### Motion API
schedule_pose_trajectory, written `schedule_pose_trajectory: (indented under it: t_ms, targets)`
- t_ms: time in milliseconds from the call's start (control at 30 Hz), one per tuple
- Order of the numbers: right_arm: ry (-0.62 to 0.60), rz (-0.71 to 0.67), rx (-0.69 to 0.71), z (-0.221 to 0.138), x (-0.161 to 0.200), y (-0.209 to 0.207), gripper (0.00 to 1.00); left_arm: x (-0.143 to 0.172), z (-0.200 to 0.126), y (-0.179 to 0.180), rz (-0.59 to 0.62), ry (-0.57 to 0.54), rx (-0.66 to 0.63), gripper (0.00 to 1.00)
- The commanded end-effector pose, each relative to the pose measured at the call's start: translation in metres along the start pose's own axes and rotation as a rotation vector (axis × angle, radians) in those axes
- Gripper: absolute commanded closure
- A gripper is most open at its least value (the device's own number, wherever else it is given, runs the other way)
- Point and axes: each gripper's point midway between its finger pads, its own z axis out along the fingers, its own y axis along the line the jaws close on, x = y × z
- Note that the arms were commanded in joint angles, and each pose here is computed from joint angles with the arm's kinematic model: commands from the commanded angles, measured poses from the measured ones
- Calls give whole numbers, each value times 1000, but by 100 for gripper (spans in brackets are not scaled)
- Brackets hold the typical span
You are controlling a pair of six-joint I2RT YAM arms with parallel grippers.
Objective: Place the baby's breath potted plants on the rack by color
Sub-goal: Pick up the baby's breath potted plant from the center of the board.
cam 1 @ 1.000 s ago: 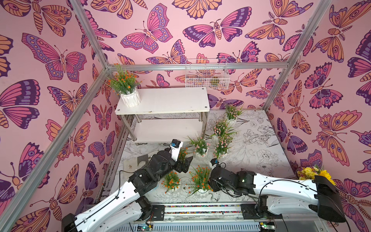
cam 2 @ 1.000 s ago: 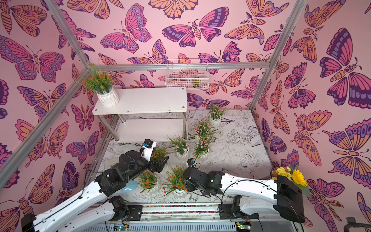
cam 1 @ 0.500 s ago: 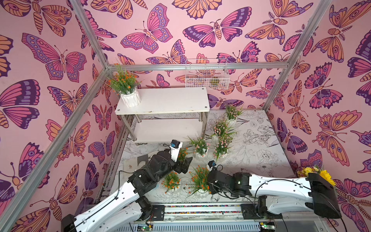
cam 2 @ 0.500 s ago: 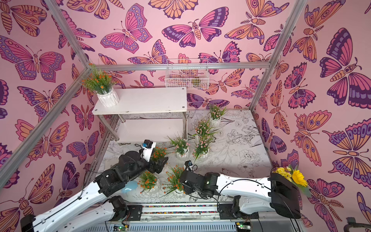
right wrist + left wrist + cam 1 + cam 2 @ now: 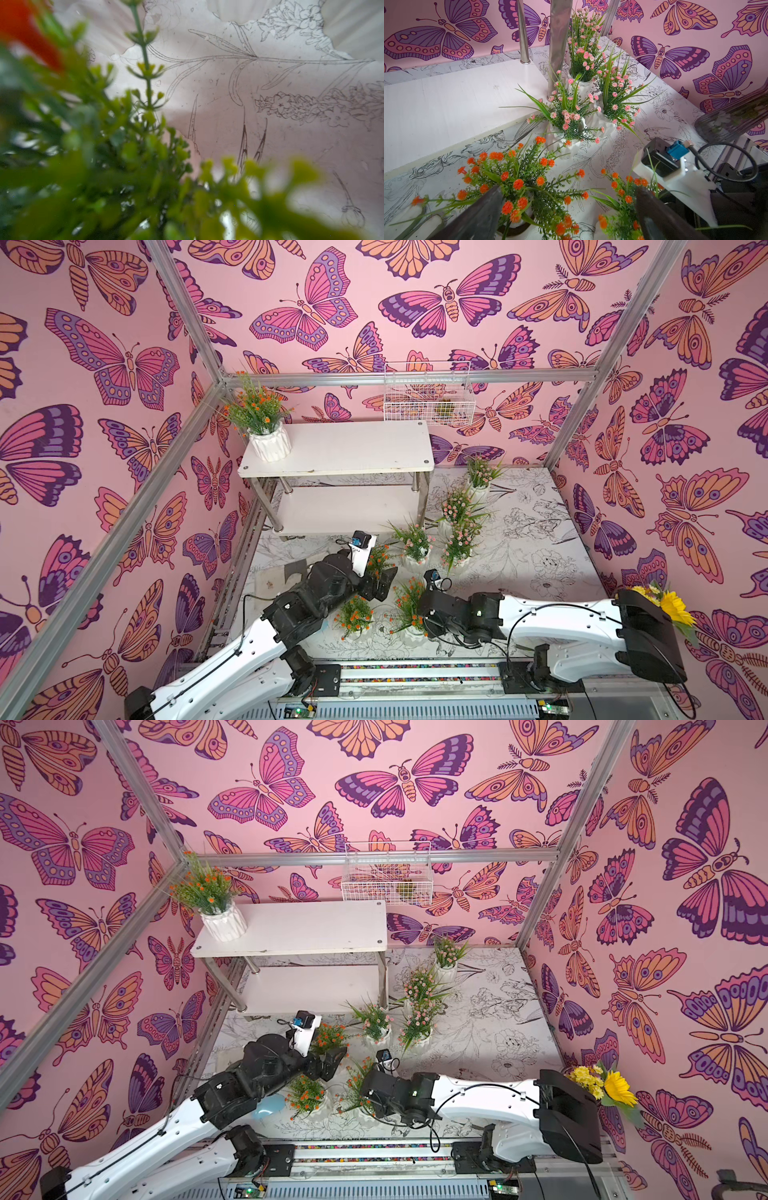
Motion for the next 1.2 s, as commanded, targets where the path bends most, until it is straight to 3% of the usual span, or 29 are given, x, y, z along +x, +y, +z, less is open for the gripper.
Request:
schedule_pose_trajectory:
  t_ms: [0, 433, 833, 1167]
  targets:
    - [-32, -39, 102, -14, -11, -16, 99, 8, -1, 3, 3, 16, -15, 0]
    - [-101, 7, 34, -74, -61, -63, 100, -17, -3, -15, 83, -41, 67, 0]
    - [-142, -9, -74, -157, -115, -77, 100, -76, -6, -61, 257, -214, 253, 0]
    - [-157, -30, -137, -171, -144, -69, 100, -64, 13, -101, 353, -266, 398, 0]
